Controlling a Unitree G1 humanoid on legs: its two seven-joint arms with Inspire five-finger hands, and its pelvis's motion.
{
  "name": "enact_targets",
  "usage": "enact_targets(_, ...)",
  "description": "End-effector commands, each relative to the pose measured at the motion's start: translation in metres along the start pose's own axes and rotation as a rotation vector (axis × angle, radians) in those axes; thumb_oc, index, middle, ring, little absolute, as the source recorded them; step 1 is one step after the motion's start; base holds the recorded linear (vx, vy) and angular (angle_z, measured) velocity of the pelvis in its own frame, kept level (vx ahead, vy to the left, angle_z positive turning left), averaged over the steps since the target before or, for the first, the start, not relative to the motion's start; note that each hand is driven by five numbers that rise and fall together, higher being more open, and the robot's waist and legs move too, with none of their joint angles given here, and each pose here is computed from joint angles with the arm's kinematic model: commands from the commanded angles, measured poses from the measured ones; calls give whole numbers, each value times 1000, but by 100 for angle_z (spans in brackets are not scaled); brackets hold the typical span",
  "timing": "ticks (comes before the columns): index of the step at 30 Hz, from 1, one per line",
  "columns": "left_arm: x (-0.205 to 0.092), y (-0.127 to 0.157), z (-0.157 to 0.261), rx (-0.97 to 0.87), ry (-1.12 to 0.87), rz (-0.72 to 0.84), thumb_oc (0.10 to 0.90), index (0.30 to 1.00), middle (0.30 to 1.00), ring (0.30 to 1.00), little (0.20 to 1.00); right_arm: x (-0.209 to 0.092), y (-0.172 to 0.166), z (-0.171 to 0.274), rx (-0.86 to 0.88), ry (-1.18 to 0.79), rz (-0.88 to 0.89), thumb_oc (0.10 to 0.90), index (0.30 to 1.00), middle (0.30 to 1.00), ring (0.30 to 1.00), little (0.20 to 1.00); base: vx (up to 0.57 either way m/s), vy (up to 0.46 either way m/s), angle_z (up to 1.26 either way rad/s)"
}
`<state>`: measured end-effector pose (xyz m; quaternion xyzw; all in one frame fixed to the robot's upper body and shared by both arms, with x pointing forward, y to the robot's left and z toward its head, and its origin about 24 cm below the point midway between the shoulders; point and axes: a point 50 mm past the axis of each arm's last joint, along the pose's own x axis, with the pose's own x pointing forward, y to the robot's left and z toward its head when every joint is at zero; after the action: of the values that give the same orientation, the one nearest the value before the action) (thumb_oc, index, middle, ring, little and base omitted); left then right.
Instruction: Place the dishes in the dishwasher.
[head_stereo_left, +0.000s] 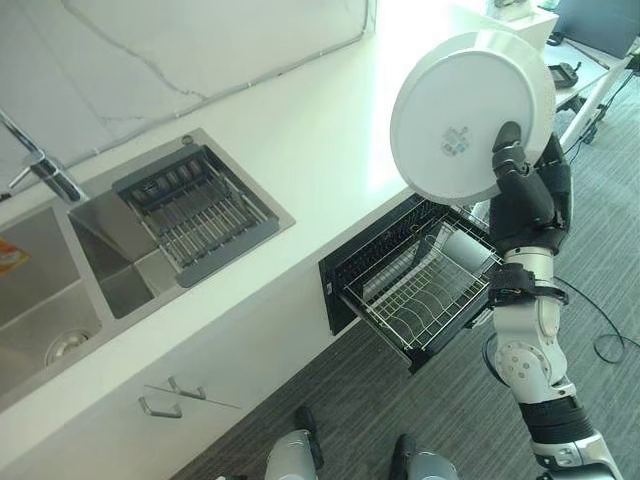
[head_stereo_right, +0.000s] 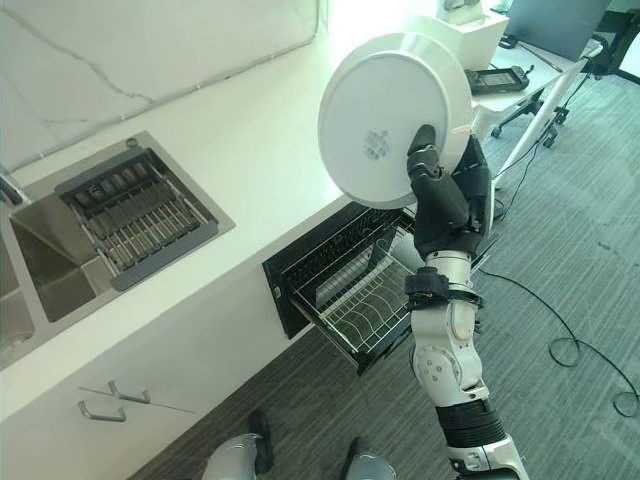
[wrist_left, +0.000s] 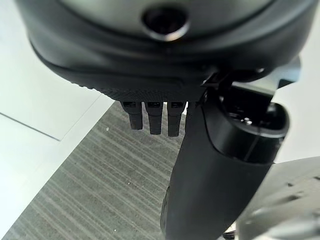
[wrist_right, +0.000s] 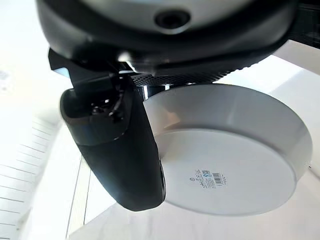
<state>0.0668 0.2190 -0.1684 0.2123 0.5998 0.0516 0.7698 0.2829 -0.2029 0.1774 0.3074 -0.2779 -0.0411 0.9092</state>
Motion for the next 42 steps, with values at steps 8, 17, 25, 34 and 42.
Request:
enact_targets(8,3,18,-5,32,32,40,800,900,900,900,900,16,-21,57,-44,-315,-122,400,300,300,300,300,16,15,5)
enact_targets(17,4,24,10,3,-5,42,800,900,900,900,900,16,-65,55,-114,-290,-291,400,300,300,300,300,-56,-5,4)
enact_targets(25,3,16,11,4,-15,26,800,900,900,900,900,0,-96,18,-257,-54,-350,400,300,300,300,300,4,9,2)
enact_targets(34,3,21,14,33,-27,23,800,900,900,900,900,12,-87,-11,-541,170,-131,400,300,300,300,300,18,7,7)
enact_targets(42,5,34,23,45,-46,43,800,900,900,900,900,39,-67,-6,-911,167,1,400,300,300,300,300,1,4,12)
